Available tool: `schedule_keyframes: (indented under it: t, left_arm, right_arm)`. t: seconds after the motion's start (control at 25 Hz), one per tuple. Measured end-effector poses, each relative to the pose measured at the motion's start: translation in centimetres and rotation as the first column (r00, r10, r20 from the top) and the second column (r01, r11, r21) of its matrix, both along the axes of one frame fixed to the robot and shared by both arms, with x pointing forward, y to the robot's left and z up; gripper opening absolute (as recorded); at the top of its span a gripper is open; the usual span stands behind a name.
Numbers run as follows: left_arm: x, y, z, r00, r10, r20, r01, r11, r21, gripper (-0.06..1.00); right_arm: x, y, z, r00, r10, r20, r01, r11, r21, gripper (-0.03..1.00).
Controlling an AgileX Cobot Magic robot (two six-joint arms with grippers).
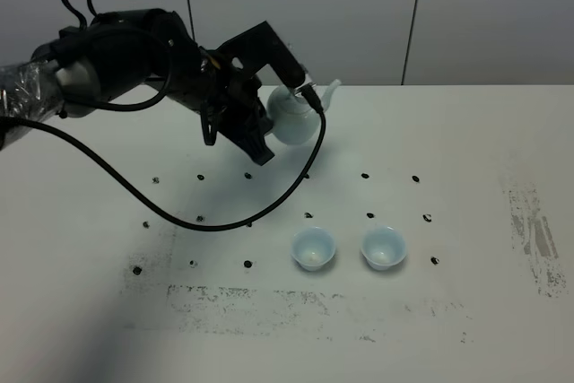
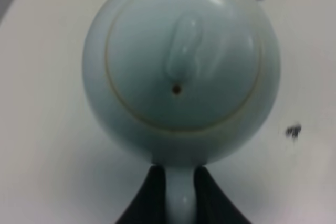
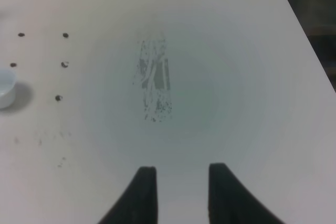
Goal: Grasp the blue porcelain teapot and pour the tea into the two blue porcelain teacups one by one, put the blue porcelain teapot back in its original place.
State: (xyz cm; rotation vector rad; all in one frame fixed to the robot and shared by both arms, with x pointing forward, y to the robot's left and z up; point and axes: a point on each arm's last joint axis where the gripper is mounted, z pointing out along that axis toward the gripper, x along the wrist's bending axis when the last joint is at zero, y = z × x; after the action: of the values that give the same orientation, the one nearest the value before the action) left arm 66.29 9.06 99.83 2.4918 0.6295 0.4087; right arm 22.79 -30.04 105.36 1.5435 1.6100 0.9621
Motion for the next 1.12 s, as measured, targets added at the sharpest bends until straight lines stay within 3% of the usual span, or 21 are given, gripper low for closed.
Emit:
schedule_keyframes:
  t: [0.16, 0.4, 0.64, 0.8, 1.12]
  left_arm:
    - [0.9, -2.5, 1.2, 0.996, -0.076, 0.036, 0.076, 0.997, -0.022, 0.07]
    - [0.7, -3.9, 0.4, 0.963, -0.26, 0.068, 0.256, 0.965, 0.065, 0.07]
    - [0.6, -4.2, 0.4, 0.889, -0.44, 0.131, 0.417, 0.893, 0.169, 0.07]
    - [0.5, -4.3, 0.5, 0.838, -0.522, 0.159, 0.49, 0.848, 0.202, 0.07]
    - [0.2, -4.4, 0.7, 0.752, -0.631, 0.193, 0.607, 0.776, 0.173, 0.07]
  right_arm:
    - [0.0, 0.0, 0.0, 1.0, 0.0, 0.0, 0.0, 1.0, 0.0, 0.23]
    - [0.0, 0.0, 0.0, 1.0, 0.0, 0.0, 0.0, 1.0, 0.0, 0.23]
    - [0.0, 0.0, 0.0, 1.0, 0.002, 0.0, -0.002, 1.0, 0.003, 0.23]
    - [0.0, 0.0, 0.0, 1.0, 0.002, 0.0, -0.002, 1.0, 0.003, 0.23]
    - [0.0, 0.0, 0.0, 1.0, 0.002, 0.0, -0.002, 1.0, 0.003, 0.23]
